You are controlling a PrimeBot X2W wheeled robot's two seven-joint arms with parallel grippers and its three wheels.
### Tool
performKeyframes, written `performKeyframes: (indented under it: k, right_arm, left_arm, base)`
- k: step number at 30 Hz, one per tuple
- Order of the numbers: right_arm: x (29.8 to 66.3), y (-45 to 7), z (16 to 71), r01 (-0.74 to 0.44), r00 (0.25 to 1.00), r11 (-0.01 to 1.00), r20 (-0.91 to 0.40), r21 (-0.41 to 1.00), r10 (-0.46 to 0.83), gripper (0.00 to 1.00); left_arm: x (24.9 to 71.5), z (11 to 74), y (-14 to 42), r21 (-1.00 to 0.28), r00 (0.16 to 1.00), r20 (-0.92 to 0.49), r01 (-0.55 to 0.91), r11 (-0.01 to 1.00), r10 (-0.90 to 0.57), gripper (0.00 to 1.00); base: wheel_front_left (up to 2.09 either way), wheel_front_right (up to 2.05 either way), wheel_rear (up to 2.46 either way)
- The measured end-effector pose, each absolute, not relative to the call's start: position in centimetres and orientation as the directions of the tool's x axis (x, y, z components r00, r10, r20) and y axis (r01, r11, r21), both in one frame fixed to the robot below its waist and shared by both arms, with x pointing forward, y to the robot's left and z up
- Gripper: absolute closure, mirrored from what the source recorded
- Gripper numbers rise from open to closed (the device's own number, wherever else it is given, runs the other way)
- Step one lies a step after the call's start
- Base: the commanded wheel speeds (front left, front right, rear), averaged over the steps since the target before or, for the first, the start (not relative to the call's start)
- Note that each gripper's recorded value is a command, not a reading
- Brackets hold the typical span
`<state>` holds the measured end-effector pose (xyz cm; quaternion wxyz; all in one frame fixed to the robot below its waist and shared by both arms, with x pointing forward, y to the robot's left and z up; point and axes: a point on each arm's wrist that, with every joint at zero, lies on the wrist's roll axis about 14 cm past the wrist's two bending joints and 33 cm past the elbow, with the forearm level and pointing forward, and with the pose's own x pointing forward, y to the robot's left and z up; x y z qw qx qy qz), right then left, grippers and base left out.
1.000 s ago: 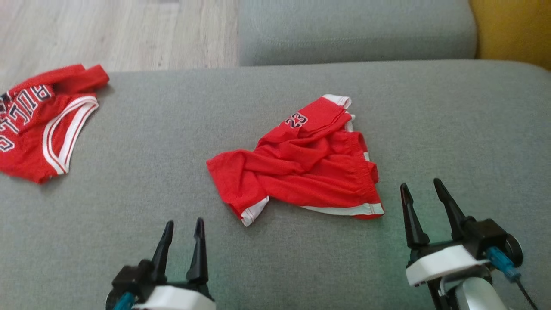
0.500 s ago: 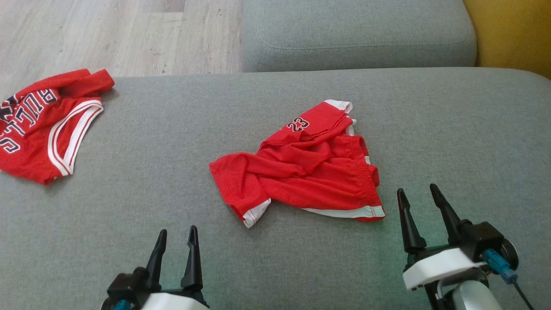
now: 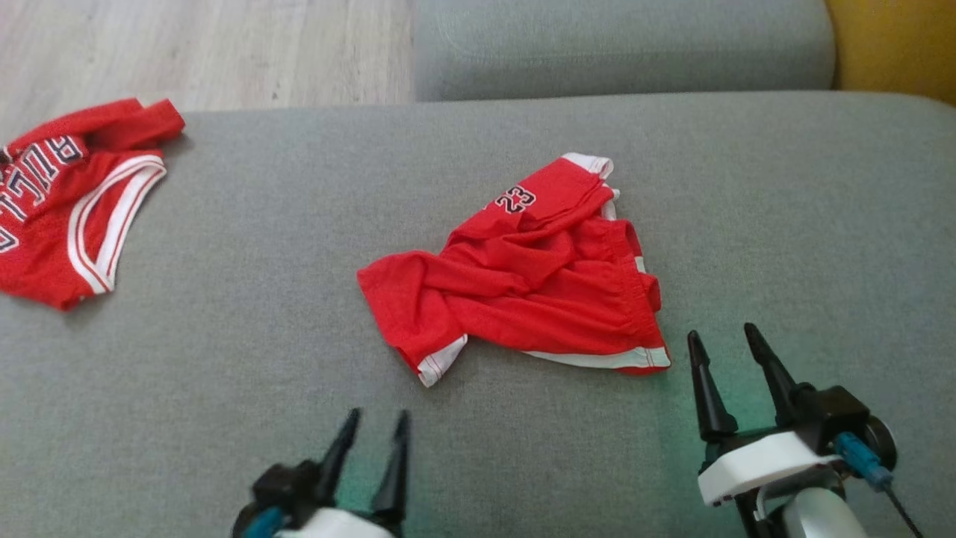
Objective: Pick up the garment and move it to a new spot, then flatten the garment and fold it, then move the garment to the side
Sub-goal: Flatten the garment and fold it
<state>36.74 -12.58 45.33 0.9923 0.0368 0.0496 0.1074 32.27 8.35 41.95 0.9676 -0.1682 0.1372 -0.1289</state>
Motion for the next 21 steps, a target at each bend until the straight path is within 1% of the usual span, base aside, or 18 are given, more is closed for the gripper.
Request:
performKeyframes:
  k: [3, 6, 11, 15, 20, 21]
  right_arm:
    - [36.7, -12.3, 44.4, -0.217, 0.967, 0.973, -0.120, 0.082, 0.226, 0.00]
    - [36.7, -12.0, 43.6, -0.228, 0.960, 0.970, -0.146, 0.080, 0.237, 0.00]
    - [37.4, -11.7, 43.3, -0.236, 0.957, 0.969, -0.152, 0.078, 0.246, 0.00]
    - [37.2, -11.2, 42.2, -0.251, 0.946, 0.965, -0.189, 0.081, 0.262, 0.00]
    - [36.8, -10.5, 40.7, -0.280, 0.927, 0.957, -0.236, 0.075, 0.290, 0.00]
    - [36.9, -10.2, 40.6, -0.289, 0.924, 0.955, -0.239, 0.070, 0.298, 0.00]
  left_arm:
    - [32.7, 41.4, 6.2, -0.360, 0.893, -0.251, 0.271, 0.893, -0.373, 0.00]
    - [33.8, 41.0, 5.1, -0.359, 0.870, -0.269, 0.307, 0.881, -0.413, 0.00]
    - [35.1, 39.5, 4.3, -0.378, 0.841, -0.317, 0.312, 0.872, -0.438, 0.00]
    - [35.7, 38.5, 3.8, -0.386, 0.823, -0.344, 0.316, 0.867, -0.452, 0.00]
    - [36.6, 38.8, 2.6, -0.396, 0.815, -0.320, 0.348, 0.850, -0.483, 0.00]
    - [36.8, 38.9, 2.3, -0.398, 0.812, -0.317, 0.354, 0.846, -0.489, 0.21]
  base:
    - [0.00, 0.00, 0.00]
    - [0.00, 0.00, 0.00]
    - [0.00, 0.00, 0.00]
    - [0.00, 0.00, 0.00]
    - [0.00, 0.00, 0.00]
    - [0.00, 0.00, 0.00]
